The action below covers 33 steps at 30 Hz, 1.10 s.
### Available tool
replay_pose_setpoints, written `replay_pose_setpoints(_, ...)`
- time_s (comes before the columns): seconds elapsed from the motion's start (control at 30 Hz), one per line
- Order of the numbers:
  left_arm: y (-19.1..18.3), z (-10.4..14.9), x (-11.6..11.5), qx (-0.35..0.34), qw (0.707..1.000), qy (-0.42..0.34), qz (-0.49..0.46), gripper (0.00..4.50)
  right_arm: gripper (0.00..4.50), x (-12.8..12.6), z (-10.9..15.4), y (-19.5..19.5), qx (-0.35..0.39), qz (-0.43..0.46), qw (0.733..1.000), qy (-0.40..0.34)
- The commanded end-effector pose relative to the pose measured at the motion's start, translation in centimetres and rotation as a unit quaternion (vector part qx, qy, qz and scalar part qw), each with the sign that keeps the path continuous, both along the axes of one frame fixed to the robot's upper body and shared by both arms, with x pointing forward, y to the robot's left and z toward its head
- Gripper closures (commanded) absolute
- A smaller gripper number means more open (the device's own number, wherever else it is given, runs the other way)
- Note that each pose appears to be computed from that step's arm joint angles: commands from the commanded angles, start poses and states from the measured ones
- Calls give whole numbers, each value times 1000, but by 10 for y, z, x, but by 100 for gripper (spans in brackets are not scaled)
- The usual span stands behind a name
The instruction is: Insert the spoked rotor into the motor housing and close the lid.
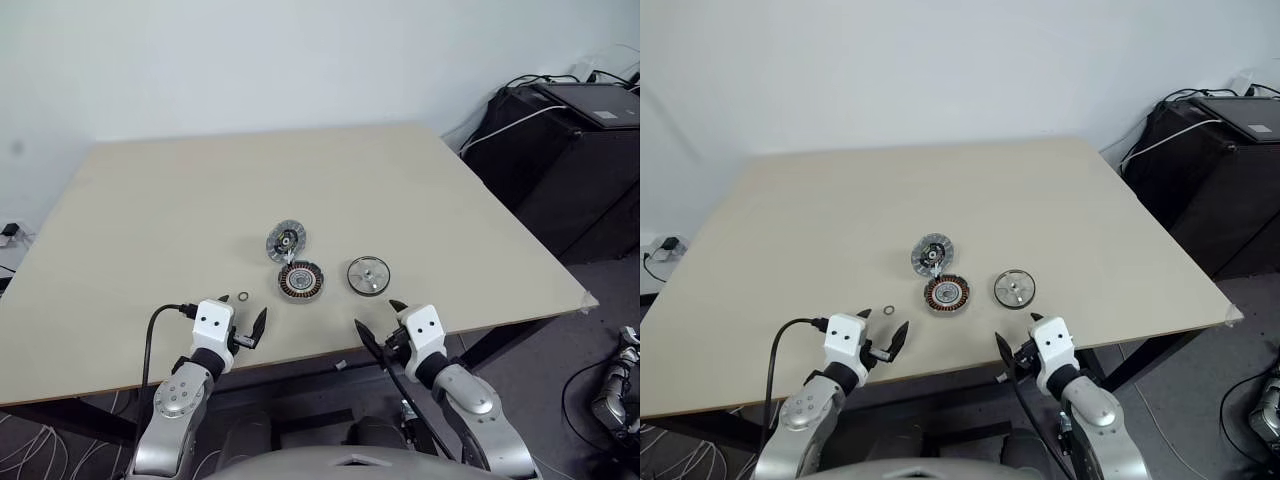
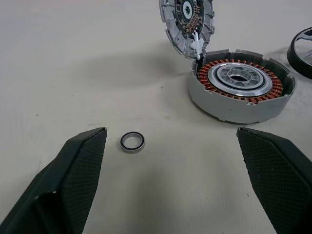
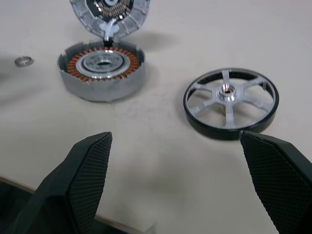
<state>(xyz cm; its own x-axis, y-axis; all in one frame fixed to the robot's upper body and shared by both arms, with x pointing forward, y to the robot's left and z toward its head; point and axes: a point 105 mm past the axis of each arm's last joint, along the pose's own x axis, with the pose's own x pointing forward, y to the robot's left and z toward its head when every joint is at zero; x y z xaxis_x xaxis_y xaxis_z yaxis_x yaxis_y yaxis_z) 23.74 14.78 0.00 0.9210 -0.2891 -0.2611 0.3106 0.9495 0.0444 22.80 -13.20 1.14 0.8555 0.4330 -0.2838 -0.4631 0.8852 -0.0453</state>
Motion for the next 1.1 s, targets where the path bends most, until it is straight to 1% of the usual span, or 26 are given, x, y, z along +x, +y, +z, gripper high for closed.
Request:
replay_pose_setpoints(0.03, -3, 14, 5, -4, 1000, -25, -5, 0, 1, 4, 15, 2, 3, 0, 1000, -25)
replay_pose_setpoints(0.4, -4, 13, 5, -3, 1000, -24, -6, 0, 1, 4, 13, 1, 2, 0, 1000, -22)
replay_pose_setpoints(0.57, 6, 9, 10, 13, 1000, -17, 22, 0, 1, 4, 12, 0, 2, 1, 1000, -22)
replay_pose_setpoints(0.63, 14, 4, 16, 25, 999, 1, 44, 0, 1, 4, 11, 0, 2, 2, 1000, -21)
replay_pose_setpoints(0.7, 17, -1, 23, 17, 998, 19, 54, 0, 1, 4, 11, 1, 2, 4, 1000, -21)
replay_pose_setpoints(0.97, 17, -16, 42, 14, 996, 76, 54, 0, 1, 6, 12, 3, 4, 3, 1000, -24)
replay_pose_setpoints(1.1, 14, -18, 52, 17, 995, 81, 48, 0, 1, 6, 13, 4, 5, 0, 1000, -26)
